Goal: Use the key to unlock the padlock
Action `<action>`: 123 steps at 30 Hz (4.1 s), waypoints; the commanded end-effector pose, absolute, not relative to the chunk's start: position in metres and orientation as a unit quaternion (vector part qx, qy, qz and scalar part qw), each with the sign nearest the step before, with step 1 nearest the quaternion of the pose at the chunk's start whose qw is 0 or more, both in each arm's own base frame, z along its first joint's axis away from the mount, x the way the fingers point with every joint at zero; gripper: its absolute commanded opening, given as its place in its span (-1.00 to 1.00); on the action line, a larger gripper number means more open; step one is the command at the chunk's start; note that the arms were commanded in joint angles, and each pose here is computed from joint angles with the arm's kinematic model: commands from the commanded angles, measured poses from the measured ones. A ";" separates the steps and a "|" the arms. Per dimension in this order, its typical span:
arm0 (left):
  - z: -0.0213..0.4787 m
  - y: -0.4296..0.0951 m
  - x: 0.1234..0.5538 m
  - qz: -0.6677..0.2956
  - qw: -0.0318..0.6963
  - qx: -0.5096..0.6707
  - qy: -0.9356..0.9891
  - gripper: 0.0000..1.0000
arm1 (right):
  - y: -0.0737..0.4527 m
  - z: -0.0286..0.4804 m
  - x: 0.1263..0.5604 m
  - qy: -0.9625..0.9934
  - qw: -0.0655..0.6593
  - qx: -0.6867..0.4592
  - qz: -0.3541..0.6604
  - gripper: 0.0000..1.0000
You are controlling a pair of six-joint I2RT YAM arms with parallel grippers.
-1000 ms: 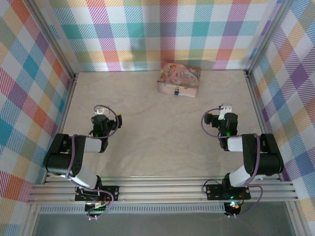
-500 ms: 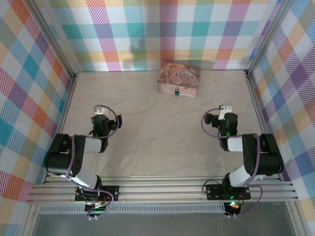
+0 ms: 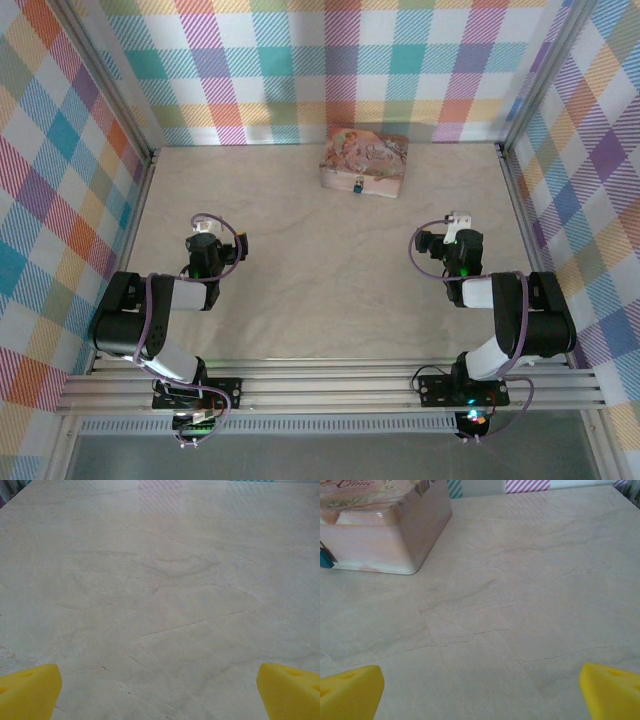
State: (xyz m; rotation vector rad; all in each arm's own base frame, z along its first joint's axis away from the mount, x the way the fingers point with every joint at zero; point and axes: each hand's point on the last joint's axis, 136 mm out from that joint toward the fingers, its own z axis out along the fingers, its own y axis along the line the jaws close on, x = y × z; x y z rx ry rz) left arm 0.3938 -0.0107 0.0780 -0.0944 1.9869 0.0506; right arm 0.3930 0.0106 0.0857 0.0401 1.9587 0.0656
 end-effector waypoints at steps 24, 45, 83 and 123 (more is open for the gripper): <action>0.153 -0.062 0.411 -0.186 0.422 -0.136 0.877 0.85 | 0.032 0.137 0.411 0.913 0.349 0.165 0.136 0.99; 0.102 -0.225 0.483 -0.278 0.202 -0.035 0.938 0.58 | 0.115 0.139 0.565 0.944 0.271 0.128 0.139 0.90; 0.115 -0.158 0.441 -0.254 0.232 -0.045 0.938 0.54 | 0.184 0.032 0.342 0.984 0.074 -0.048 0.155 0.72; 0.059 -0.237 0.444 -0.358 0.136 -0.061 0.922 -0.14 | 0.234 0.056 0.416 0.971 0.099 -0.008 0.216 0.48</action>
